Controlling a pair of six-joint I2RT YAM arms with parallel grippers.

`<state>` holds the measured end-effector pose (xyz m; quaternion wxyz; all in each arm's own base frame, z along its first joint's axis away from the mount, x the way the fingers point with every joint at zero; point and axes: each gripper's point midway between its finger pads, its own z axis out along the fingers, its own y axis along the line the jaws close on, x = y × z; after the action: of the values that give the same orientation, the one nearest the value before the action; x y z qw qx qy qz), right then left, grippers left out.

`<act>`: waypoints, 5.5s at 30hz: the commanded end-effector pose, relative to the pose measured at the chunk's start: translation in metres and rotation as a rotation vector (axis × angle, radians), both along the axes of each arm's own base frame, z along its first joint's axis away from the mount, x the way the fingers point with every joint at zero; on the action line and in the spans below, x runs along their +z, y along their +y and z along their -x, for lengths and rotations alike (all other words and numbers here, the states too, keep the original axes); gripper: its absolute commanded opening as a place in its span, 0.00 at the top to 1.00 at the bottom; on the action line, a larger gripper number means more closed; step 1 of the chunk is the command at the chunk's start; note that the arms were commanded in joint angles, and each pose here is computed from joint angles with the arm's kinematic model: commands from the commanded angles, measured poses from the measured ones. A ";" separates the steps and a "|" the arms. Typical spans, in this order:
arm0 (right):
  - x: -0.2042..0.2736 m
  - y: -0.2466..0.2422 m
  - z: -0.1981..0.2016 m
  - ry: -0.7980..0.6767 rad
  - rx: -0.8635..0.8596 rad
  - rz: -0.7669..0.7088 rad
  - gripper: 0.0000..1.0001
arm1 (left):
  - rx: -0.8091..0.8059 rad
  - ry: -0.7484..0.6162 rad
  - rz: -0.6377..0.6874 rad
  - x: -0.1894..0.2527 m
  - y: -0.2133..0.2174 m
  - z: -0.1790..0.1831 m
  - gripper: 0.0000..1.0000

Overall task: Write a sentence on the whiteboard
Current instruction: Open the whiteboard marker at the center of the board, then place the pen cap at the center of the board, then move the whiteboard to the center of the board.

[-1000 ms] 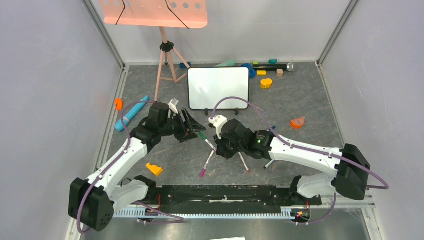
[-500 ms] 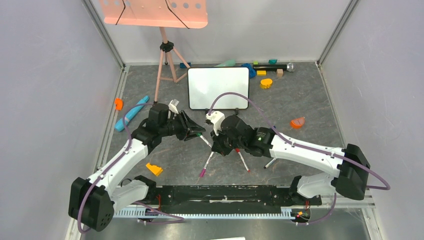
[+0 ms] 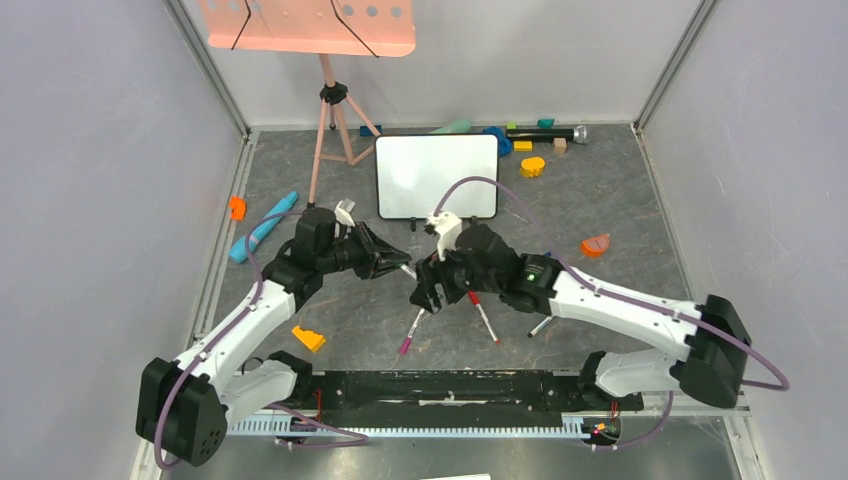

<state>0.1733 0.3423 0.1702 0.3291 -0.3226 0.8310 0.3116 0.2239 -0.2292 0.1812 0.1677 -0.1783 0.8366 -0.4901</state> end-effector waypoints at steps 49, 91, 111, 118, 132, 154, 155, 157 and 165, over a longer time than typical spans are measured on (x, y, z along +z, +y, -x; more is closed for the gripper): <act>0.102 -0.005 -0.040 0.369 -0.385 -0.820 1.00 | 0.250 0.118 0.356 0.071 -0.009 -0.050 0.98; 0.047 -0.138 -0.030 0.010 -0.546 -0.109 1.00 | 0.441 0.316 -0.650 -0.141 0.133 -0.028 0.96; 0.054 -0.136 -0.072 0.095 -0.396 -0.240 1.00 | 0.177 0.012 -0.523 -0.056 0.095 -0.048 0.00; 0.075 -0.161 -0.120 0.065 -0.536 -0.387 1.00 | 0.033 -0.422 -0.491 -0.006 0.078 -0.076 0.00; 0.100 -0.233 -0.202 -0.082 -0.947 -0.400 1.00 | 0.054 -0.701 -0.212 0.034 0.078 -0.151 0.00; 0.032 -0.232 -0.332 0.102 -0.954 -0.547 1.00 | -0.126 -0.830 -0.118 -0.009 0.076 -0.238 0.10; 0.031 -0.231 -0.338 0.101 -0.948 -0.546 1.00 | -0.125 -0.829 -0.120 -0.012 0.076 -0.241 0.10; 0.025 -0.228 -0.347 0.110 -0.932 -0.547 1.00 | -0.127 -0.829 -0.124 -0.018 0.076 -0.246 0.12; 0.007 -0.226 -0.369 0.137 -0.920 -0.541 1.00 | -0.127 -0.775 -0.140 -0.044 0.078 -0.265 0.17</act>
<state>0.5240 0.1126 0.1553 0.4230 0.2121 0.8142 0.3365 0.4765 -0.1521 0.1317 0.4341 0.0547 0.7641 -0.4739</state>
